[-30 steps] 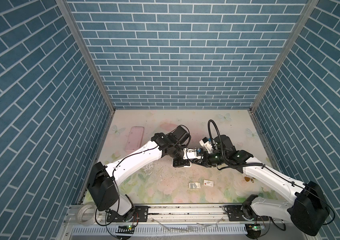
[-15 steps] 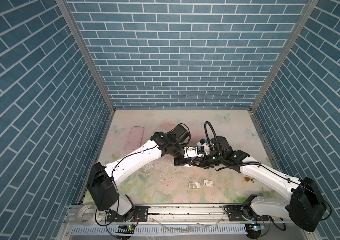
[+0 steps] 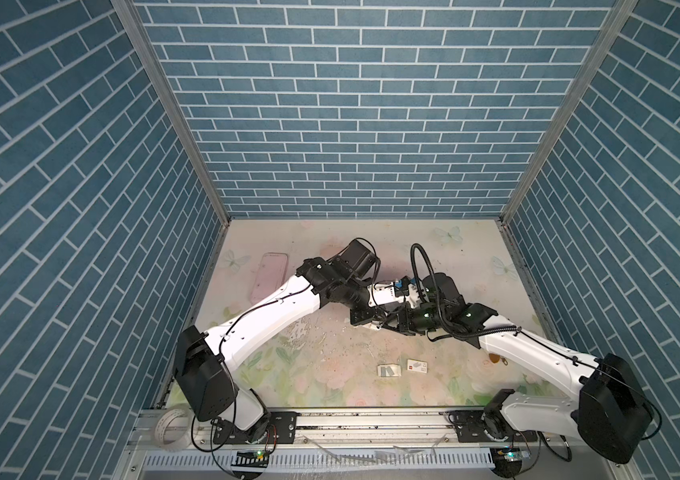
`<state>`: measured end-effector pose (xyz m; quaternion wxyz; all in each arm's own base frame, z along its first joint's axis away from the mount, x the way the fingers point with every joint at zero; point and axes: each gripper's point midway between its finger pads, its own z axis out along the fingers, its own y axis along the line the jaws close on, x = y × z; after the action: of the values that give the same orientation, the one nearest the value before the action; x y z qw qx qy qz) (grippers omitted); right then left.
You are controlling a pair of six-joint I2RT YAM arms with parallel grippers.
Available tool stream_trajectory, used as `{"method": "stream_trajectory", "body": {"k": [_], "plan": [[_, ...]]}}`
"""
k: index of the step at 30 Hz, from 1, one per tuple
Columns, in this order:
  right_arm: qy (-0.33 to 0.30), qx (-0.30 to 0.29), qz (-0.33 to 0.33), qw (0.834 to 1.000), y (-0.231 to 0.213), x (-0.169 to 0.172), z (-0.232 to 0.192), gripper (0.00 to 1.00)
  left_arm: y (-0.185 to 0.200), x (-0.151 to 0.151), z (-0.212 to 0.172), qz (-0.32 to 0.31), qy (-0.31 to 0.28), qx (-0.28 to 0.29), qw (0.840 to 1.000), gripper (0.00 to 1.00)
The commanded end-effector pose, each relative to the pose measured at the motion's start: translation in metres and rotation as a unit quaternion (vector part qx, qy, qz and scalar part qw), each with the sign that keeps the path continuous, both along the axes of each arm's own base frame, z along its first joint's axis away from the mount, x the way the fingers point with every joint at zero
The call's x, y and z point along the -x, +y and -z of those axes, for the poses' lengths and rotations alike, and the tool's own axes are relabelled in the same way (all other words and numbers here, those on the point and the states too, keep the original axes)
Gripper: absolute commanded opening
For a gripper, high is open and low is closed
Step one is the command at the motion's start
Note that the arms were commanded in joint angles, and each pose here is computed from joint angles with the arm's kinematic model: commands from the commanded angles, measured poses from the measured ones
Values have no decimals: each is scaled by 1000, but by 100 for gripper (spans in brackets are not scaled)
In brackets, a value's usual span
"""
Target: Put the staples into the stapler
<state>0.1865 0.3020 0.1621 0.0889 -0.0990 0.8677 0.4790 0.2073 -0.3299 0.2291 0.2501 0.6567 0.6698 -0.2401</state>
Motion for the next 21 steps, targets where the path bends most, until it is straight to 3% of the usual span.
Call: {"method": "stream_trajectory", "body": {"k": [1, 14, 21], "plan": [[-8, -20, 5, 1000, 6, -2, -7, 19, -13, -8, -17, -5, 3, 37, 999, 0], [-36, -62, 19, 997, 20, -14, -21, 19, -25, -13, -26, -25, 28, 67, 997, 0], [-40, -56, 29, 997, 20, -16, -18, 19, -26, -14, -25, -28, 28, 67, 997, 0]]}}
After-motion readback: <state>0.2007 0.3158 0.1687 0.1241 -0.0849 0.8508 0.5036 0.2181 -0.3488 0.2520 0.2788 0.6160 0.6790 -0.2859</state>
